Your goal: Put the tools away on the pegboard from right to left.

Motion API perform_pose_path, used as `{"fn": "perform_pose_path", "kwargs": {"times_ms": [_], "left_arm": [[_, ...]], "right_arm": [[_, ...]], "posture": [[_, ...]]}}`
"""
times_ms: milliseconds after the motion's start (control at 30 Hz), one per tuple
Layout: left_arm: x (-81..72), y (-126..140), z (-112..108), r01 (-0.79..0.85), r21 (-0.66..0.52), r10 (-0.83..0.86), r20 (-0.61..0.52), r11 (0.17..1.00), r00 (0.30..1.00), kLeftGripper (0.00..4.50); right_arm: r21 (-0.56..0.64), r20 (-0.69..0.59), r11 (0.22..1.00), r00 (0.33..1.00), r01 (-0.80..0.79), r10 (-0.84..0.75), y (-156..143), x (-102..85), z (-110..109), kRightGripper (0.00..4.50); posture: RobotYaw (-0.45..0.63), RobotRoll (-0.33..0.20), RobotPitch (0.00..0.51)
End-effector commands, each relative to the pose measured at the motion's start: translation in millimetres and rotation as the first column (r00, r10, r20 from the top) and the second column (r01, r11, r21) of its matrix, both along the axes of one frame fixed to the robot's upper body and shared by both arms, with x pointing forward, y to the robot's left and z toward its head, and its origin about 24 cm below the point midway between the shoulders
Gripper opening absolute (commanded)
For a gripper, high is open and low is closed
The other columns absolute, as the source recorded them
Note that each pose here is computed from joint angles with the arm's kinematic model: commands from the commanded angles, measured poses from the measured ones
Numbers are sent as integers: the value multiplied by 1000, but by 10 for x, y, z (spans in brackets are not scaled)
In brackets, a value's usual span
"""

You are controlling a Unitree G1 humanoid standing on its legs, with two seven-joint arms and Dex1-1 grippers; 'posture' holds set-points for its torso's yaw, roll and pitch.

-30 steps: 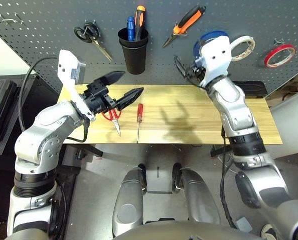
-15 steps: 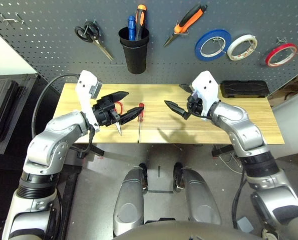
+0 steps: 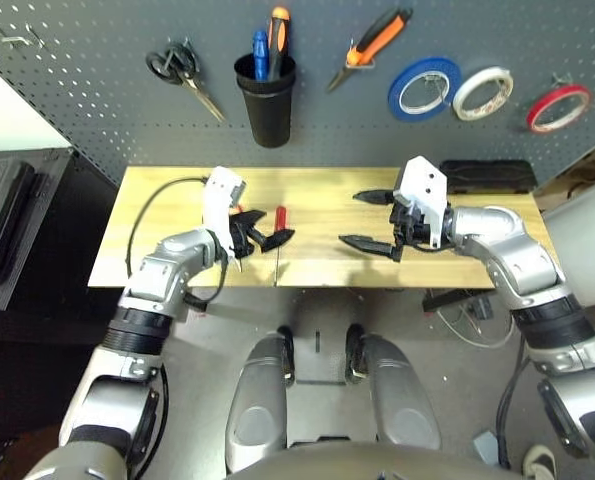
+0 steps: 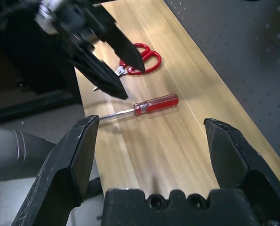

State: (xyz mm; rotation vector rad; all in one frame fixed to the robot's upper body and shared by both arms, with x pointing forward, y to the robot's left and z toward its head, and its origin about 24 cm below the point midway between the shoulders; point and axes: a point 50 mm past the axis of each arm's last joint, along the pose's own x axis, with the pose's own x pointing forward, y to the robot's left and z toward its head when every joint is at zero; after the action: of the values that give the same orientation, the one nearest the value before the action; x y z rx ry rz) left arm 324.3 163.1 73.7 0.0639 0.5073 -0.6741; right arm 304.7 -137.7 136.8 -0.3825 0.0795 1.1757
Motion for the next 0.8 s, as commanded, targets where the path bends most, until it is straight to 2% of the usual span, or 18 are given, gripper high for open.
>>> {"fn": "perform_pose_path", "kwargs": {"times_ms": [33,267,567,800], "left_arm": [[40,38,-156,-60,100,66,-56,993,996,4500],[157,-9,-260,-146,183,158,-53,972,986,4500],[212,-82,-286,-179,185,192,-57,966,980,4500],[235,-132,-321,-222,185,239,-73,957,968,4500]], "right_arm": [[-47,-8,998,1000,-30,30,-61,-4,-66,4468],[-79,-30,995,998,-61,59,-136,-19,-156,4468],[-106,-64,991,995,-78,72,-113,-38,-309,4468],[-110,-75,989,993,-102,94,23,-58,-448,4468]], "posture": [[16,0,287],[14,0,305],[18,0,345],[33,0,366]]}}
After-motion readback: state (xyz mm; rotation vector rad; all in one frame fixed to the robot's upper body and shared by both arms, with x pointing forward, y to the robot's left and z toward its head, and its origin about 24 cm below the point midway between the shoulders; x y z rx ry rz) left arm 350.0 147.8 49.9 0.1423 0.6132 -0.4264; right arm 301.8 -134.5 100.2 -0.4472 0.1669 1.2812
